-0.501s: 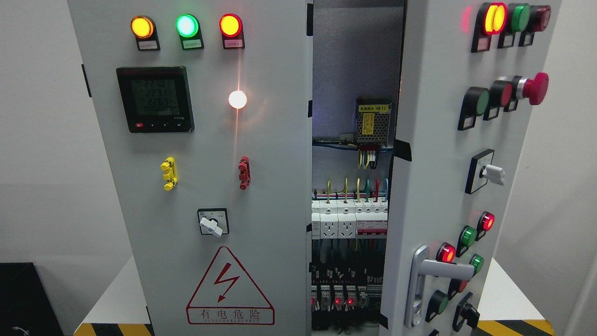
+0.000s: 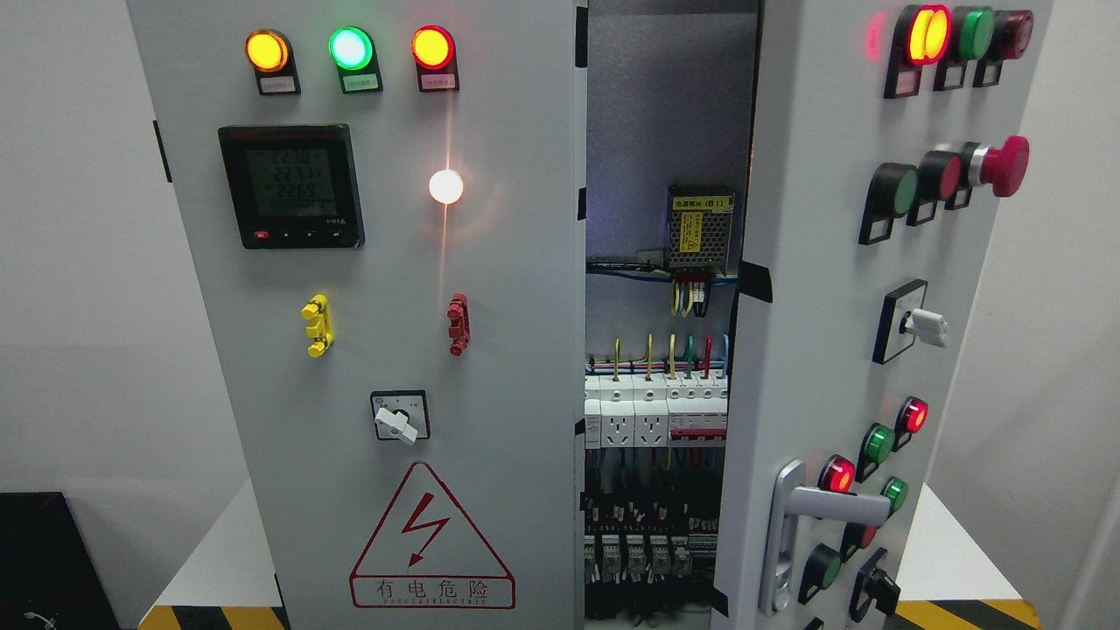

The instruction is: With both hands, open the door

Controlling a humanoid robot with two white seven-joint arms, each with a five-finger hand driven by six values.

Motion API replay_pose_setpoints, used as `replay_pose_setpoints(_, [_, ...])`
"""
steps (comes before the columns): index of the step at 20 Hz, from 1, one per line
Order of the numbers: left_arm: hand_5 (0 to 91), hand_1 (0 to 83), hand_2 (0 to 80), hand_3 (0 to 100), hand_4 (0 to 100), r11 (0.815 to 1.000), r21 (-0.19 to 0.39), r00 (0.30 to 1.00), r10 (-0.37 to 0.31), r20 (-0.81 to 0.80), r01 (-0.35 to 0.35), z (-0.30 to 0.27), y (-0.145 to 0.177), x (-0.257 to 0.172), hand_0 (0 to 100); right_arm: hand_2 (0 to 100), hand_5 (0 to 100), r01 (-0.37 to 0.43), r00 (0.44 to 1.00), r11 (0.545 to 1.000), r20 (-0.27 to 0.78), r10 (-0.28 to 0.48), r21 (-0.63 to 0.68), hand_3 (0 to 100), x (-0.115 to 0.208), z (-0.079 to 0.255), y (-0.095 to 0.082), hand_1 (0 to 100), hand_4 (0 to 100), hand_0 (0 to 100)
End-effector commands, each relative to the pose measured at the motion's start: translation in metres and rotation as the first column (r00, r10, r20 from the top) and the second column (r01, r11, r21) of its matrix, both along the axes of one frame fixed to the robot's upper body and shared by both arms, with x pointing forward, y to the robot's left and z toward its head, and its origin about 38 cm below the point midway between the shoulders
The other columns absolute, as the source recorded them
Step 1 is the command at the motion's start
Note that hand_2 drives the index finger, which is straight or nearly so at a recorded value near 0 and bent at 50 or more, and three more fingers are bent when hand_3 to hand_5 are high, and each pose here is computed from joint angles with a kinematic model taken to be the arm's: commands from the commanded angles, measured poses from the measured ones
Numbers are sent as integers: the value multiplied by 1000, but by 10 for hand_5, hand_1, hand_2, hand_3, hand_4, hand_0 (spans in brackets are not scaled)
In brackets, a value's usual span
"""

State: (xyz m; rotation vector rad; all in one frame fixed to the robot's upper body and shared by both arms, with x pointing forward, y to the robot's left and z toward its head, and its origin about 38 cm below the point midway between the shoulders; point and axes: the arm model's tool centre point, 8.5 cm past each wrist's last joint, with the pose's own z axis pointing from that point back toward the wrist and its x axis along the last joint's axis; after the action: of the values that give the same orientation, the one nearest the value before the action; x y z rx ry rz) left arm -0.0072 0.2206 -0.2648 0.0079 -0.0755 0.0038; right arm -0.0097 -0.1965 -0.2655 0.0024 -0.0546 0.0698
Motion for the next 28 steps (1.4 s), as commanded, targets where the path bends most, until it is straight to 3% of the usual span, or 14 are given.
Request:
replay_pose_setpoints(1, [0, 0, 0, 0, 0, 1000, 7, 999, -6, 38, 5, 0, 7, 12, 0, 0, 0, 2, 1000, 1000, 0, -2, -1, 0, 0, 0, 0, 0, 0, 192])
replay_pose_setpoints(6, [0, 0, 0, 0, 0, 1000, 23, 966, -25, 258, 20, 11, 35, 58, 0, 0, 0, 2, 1000, 1000, 0, -2, -1, 0, 0, 0, 0, 0, 0, 191])
replay_pose_setpoints(11, [0, 0, 0, 0, 0, 998, 22, 904, -65, 422, 61, 32, 42, 108, 0, 0, 0, 2, 1000, 1000, -1, -2, -1, 0, 0, 0, 0, 0, 0, 191])
replay_pose_setpoints(14, [0, 0, 0, 0, 0, 988, 7, 831, -133, 541, 154, 56, 26, 142, 0, 0, 0, 2, 1000, 1000, 0, -2, -1, 0, 0, 0, 0, 0, 0, 191])
replay_pose_setpoints(16, [0, 0, 0, 0, 0, 963, 21, 749, -224, 624, 270, 80, 19, 163, 0, 0, 0, 2, 1000, 1000, 0, -2, -1, 0, 0, 0, 0, 0, 0, 191])
replay_pose_setpoints(19, [0, 0, 0, 0, 0, 898, 52, 595, -331, 733, 436, 123, 2, 195, 0, 0, 0, 2, 1000, 1000, 0, -2, -1, 0, 0, 0, 0, 0, 0, 191])
replay_pose_setpoints(22, [0, 0, 0, 0, 0, 870, 72, 459, -325, 827, 487, 170, -12, 221, 0, 0, 0, 2, 1000, 1000, -1, -2, -1, 0, 0, 0, 0, 0, 0, 192])
replay_pose_setpoints(28, [0, 0, 0, 0, 0, 814, 54, 219, -219, 951, 578, 258, -65, 240, 0, 0, 0, 2, 1000, 1000, 0, -2, -1, 0, 0, 0, 0, 0, 0, 192])
